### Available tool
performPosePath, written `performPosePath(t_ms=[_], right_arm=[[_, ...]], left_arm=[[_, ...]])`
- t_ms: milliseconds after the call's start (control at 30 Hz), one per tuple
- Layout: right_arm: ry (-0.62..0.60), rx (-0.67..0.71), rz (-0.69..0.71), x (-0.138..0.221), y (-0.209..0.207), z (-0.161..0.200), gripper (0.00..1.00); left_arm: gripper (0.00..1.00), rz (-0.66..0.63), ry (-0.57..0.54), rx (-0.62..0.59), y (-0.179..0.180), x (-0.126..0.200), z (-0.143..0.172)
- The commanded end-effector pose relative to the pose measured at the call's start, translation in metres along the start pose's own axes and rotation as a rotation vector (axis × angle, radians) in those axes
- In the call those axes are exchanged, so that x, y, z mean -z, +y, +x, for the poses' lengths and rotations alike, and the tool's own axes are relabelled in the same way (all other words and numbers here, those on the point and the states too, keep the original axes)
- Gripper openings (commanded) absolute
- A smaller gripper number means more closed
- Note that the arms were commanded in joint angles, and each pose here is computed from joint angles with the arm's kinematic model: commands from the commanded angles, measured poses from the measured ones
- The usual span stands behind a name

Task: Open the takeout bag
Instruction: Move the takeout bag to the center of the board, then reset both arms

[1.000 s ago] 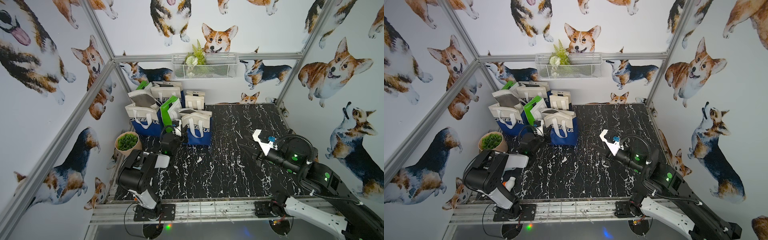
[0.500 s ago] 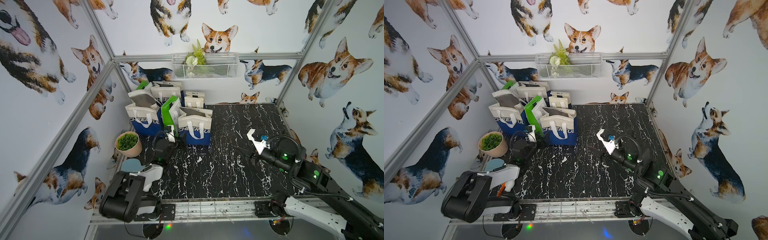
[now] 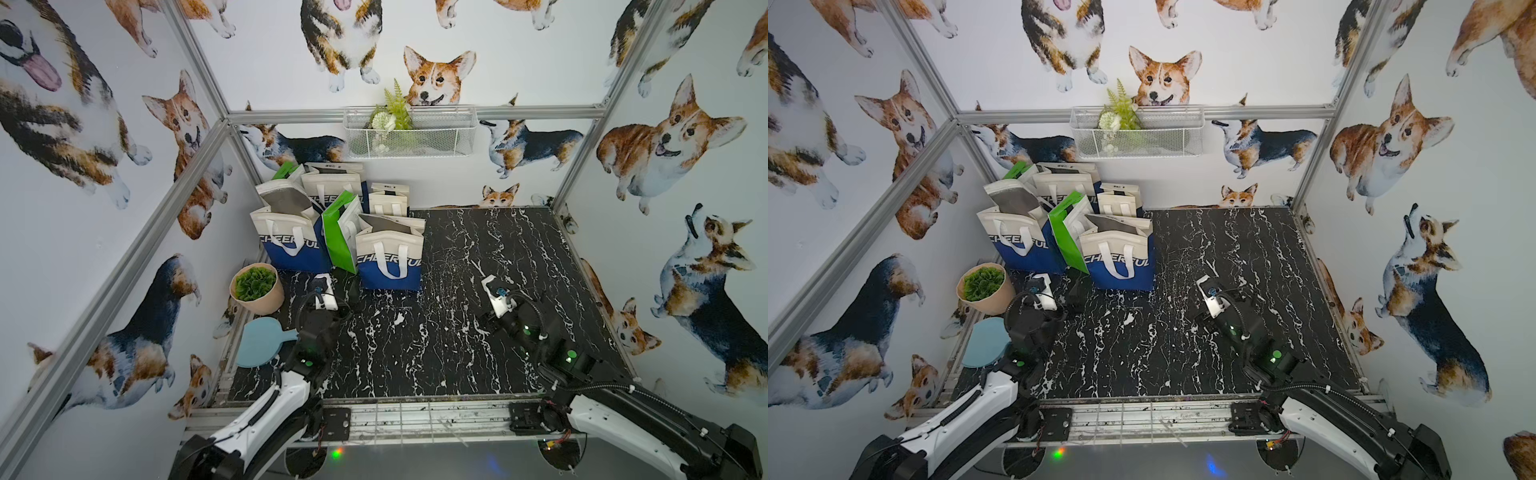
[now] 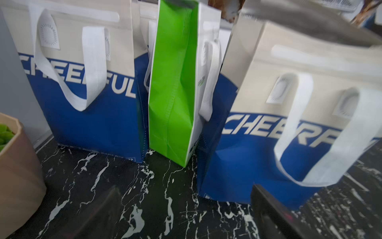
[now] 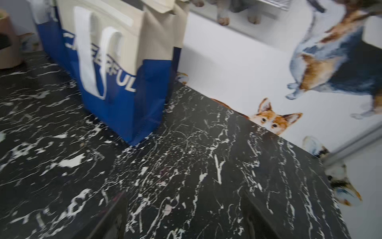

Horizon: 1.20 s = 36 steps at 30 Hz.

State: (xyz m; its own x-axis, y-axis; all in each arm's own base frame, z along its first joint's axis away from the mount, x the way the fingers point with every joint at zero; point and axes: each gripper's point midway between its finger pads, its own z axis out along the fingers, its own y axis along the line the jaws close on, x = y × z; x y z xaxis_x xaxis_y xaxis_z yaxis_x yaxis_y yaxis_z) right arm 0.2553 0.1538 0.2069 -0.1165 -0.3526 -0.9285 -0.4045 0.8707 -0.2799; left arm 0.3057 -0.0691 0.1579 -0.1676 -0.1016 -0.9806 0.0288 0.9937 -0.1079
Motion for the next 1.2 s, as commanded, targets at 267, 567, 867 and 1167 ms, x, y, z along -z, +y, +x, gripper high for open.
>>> performPosePath(t_ms=[267, 567, 867, 1167], right_arm=[[-0.062, -0.161, 0.296, -0.011, -0.077, 0.048, 0.84], [-0.027, -0.078, 0.326, -0.042, -0.081, 0.079, 0.85], [0.004, -0.168, 0.272, -0.057, -0.093, 0.113, 0.85], [0.010, -0.241, 0.321, -0.061, -0.109, 0.130, 0.87]], left_arm=[[1.00, -0.068, -0.151, -0.256, -0.005, -0.008, -0.026], [1.00, -0.314, -0.071, -0.481, 0.016, -0.054, 0.011], [0.99, -0.347, -0.063, -0.411, 0.035, -0.056, 0.016], [1.00, -0.316, -0.060, -0.376, 0.039, -0.056, 0.017]])
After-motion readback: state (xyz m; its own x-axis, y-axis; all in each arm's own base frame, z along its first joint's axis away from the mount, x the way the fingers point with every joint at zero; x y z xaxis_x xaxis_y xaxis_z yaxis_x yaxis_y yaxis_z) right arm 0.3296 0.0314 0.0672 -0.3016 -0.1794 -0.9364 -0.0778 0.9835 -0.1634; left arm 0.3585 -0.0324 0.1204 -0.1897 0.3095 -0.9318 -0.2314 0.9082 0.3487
